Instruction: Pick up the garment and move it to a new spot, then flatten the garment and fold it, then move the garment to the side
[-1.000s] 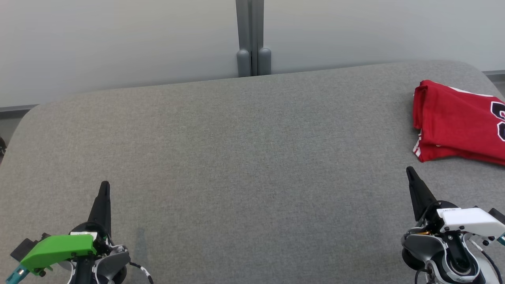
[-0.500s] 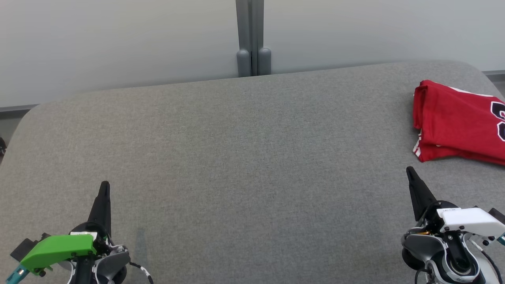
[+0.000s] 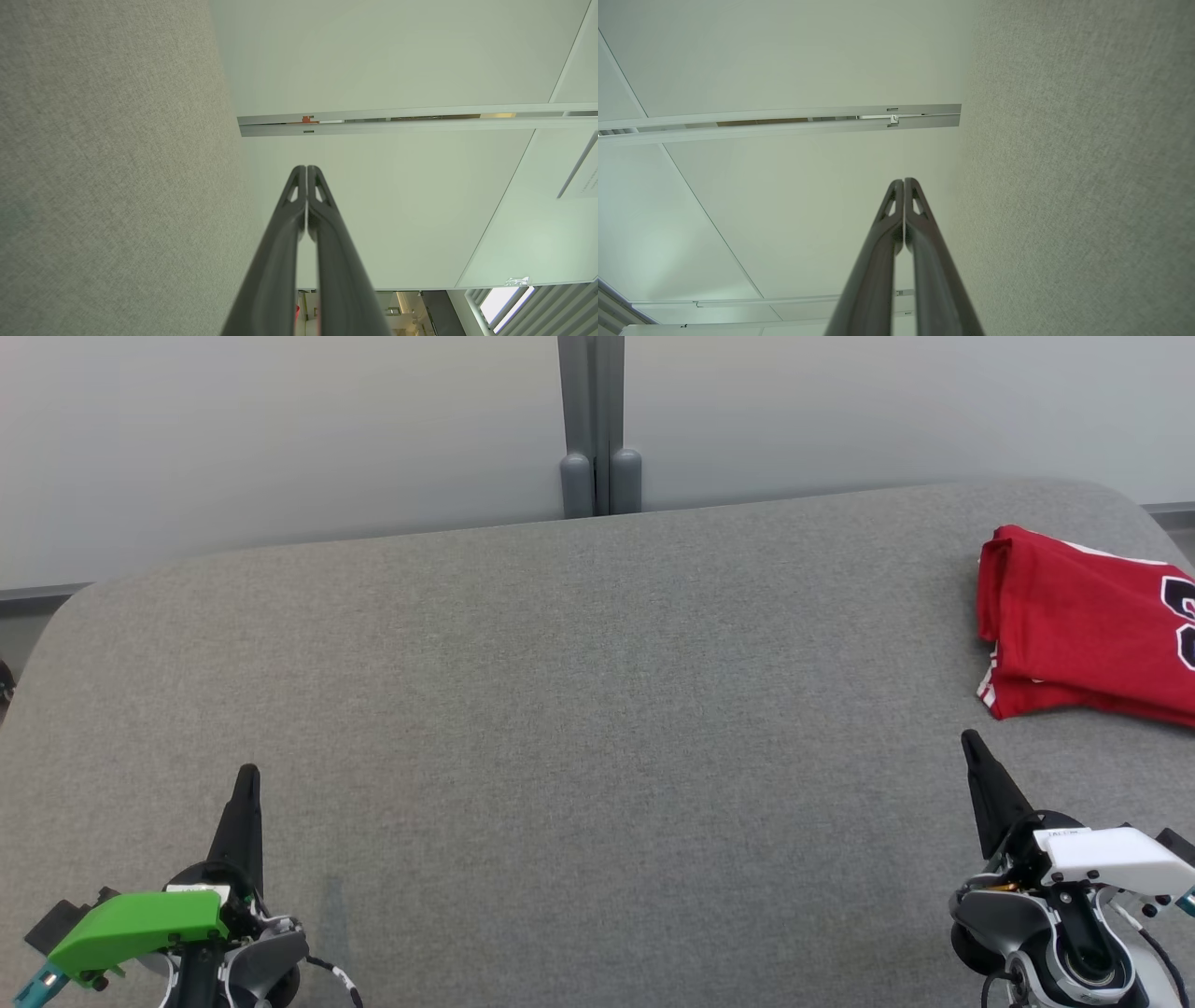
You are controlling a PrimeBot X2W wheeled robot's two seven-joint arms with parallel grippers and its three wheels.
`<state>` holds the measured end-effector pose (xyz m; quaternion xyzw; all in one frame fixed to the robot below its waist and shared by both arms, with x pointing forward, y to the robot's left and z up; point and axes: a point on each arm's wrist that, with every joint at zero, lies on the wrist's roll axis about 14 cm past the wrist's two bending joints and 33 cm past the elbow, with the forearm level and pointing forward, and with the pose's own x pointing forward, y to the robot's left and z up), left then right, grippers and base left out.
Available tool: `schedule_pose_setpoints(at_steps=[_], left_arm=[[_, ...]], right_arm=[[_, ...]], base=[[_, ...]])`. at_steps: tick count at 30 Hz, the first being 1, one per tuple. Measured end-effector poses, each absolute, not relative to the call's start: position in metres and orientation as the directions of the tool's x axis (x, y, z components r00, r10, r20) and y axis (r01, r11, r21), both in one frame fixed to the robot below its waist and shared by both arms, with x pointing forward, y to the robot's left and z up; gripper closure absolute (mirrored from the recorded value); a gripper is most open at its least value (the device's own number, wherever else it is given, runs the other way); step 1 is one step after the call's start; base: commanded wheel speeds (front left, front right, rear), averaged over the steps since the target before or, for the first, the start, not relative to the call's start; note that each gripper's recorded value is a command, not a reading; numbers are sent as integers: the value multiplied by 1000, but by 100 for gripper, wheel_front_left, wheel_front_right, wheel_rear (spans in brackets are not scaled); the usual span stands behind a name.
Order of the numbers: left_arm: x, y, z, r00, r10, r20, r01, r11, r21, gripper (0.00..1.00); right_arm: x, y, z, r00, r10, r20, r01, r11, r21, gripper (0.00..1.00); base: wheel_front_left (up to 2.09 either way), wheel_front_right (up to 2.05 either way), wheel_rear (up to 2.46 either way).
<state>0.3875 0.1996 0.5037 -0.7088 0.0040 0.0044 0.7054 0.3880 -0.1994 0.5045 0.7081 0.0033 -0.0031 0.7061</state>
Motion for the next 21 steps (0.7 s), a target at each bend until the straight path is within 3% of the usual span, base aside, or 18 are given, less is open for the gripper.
schedule_pose_setpoints(at_steps=[21], left_arm=[[388, 200, 504, 1000, 1, -12, -12, -5, -1000, 100]], right_arm=[[388, -199, 504, 1000, 0, -9, 9, -3, 1000, 100]], base=[[0, 0, 0]])
